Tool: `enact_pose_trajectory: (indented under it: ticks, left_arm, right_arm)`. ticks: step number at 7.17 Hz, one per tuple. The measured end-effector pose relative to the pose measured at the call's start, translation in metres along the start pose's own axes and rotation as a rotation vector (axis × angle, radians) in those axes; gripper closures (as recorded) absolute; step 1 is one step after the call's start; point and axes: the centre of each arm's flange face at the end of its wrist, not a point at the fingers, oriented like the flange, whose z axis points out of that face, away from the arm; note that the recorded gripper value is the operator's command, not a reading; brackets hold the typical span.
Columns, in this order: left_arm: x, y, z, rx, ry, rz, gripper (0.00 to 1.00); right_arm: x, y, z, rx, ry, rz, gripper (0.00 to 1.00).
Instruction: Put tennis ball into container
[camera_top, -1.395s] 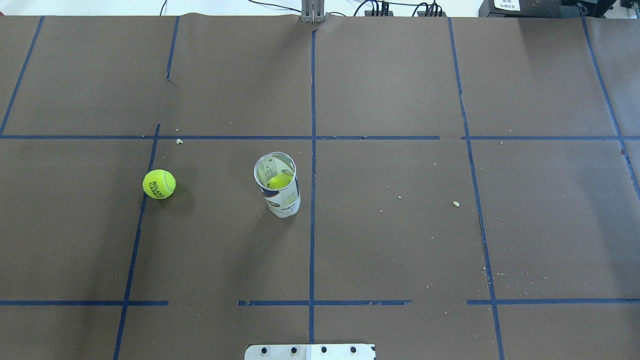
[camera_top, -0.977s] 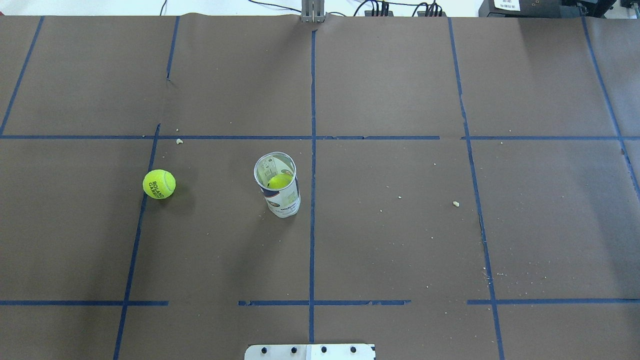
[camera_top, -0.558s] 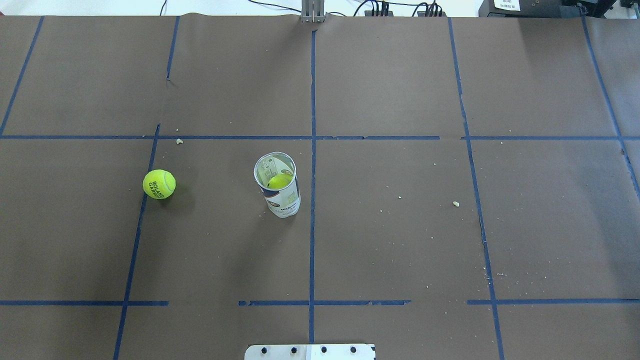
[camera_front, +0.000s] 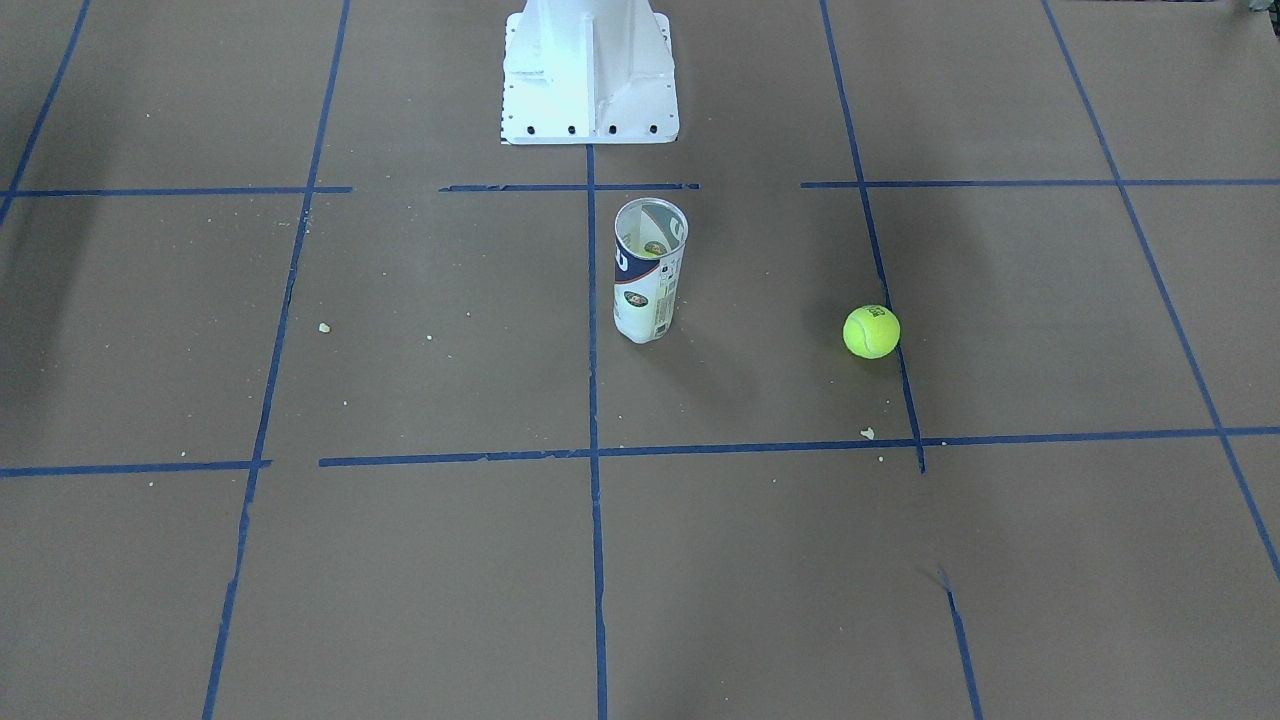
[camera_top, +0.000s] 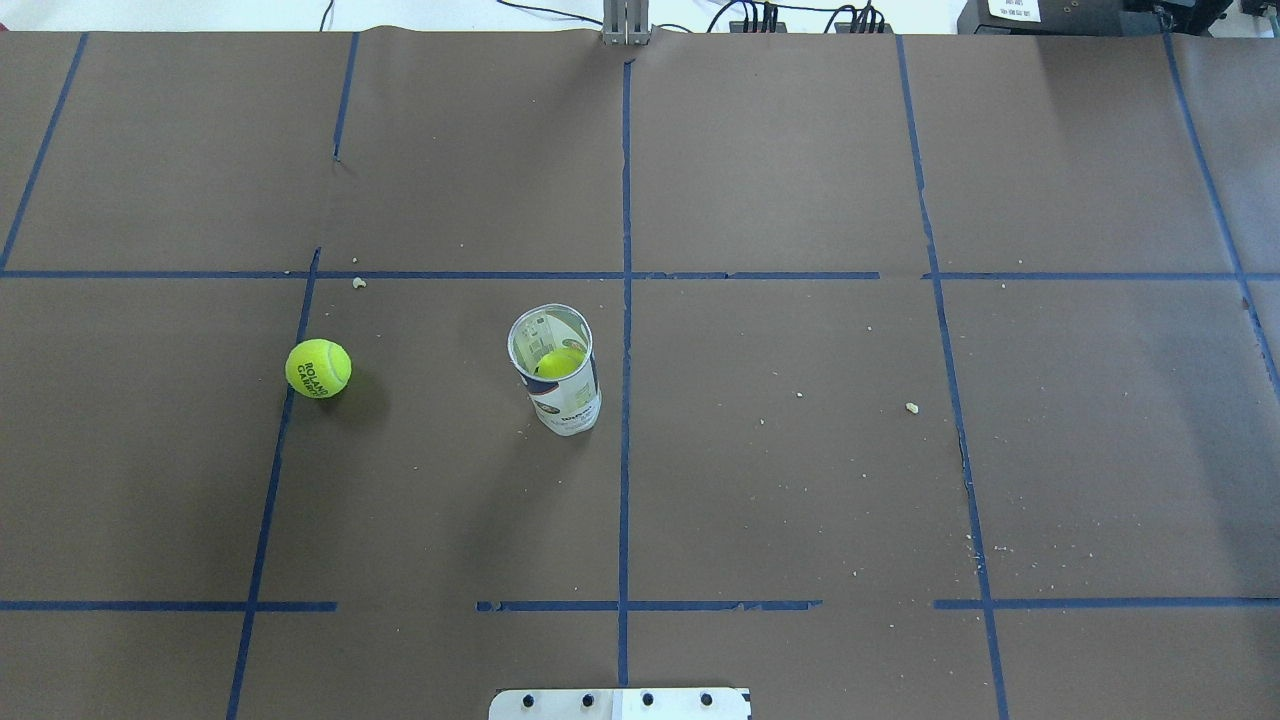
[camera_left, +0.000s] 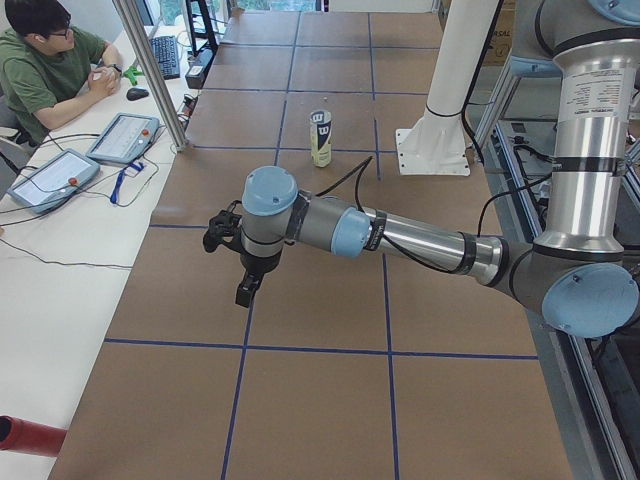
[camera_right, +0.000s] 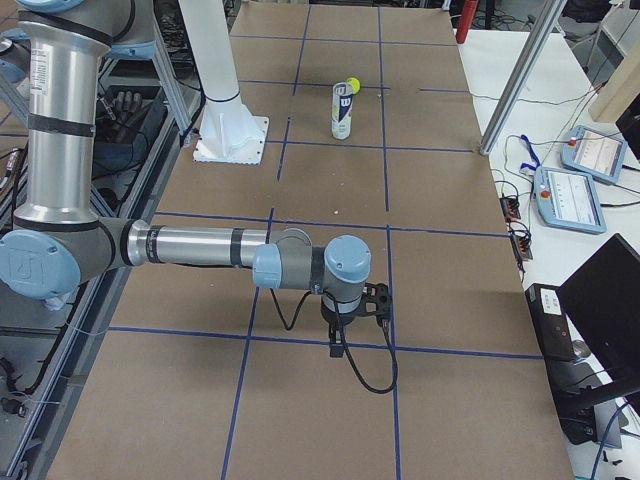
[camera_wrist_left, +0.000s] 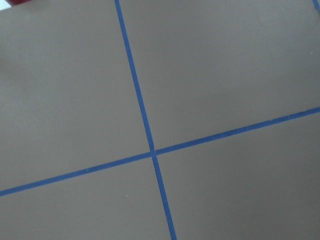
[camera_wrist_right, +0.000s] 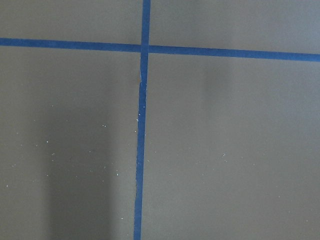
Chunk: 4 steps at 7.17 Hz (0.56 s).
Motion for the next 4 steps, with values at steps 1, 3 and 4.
enact_pose_trajectory:
  ticks: [1,3,4]
  left_arm:
    - [0.012,-0.007,0.002,0.05,0.005,0.037,0.0]
    - [0.079,-0.024,0.026,0.063,0.07,-0.045,0.0]
    - [0.123,-0.03,0.038,0.043,0.112,-0.111,0.0]
  right_arm:
    - [0.0,0.0,0.0,0.0,0.0,0.0,0.0]
    - [0.0,0.0,0.0,0.0,0.0,0.0,0.0]
    - [0.0,0.0,0.0,0.0,0.0,0.0,0.0]
